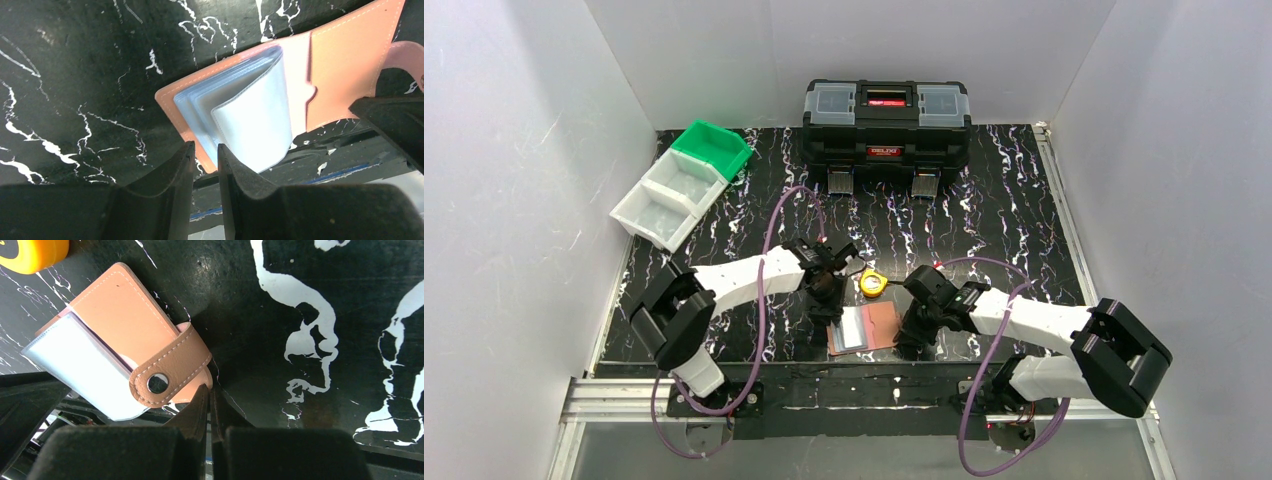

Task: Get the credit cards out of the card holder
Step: Remove the credit card from the card holder.

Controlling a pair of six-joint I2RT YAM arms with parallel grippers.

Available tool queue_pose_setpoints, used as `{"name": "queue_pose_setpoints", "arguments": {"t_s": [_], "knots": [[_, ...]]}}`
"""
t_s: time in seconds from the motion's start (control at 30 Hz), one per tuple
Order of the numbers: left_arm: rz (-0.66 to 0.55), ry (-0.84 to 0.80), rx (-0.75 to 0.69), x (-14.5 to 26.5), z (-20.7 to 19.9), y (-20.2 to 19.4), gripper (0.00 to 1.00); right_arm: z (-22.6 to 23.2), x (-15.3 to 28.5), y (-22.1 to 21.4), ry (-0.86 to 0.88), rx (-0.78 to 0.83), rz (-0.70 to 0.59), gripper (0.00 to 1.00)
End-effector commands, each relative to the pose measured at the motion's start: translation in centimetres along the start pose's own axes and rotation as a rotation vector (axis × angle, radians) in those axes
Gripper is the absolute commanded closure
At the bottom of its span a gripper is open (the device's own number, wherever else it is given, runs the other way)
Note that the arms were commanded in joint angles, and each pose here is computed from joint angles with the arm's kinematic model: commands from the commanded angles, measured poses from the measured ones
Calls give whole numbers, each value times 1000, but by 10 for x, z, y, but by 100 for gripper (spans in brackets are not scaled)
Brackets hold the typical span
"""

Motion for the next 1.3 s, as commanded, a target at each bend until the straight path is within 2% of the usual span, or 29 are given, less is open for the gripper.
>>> {"name": "queue_pose_setpoints", "arguments": {"t_s": [0.0,0.47,0.77,0.9,1.17,1.27], "knots": [[-18,-52,-12,3,-16,15,77,2,-1,2,-6,3,-20,99],[-16,-145,-40,0,-42,33,77,12,3,1,31,49,-22,99],[28,-192,-65,-7,-57,37,77,21,33,10,94,108,-111,68],[38,-204,-83,-10,-65,37,77,22,49,11,129,120,-143,61],[83,-203,-98,-24,-75,35,76,21,67,10,209,174,-182,60],[88,-190,-101,-26,-74,34,75,33,66,9,251,228,-162,66]]}}
Point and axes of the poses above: each gripper's point midway between its finger pads, its own x axis back along the fingers, its own z axis along the line the jaws close on, y = z × x, the point moved 6 cm from there along x, back along the fingers, and after that the axes turned 2 degrees about x, right-handed, at the moved point
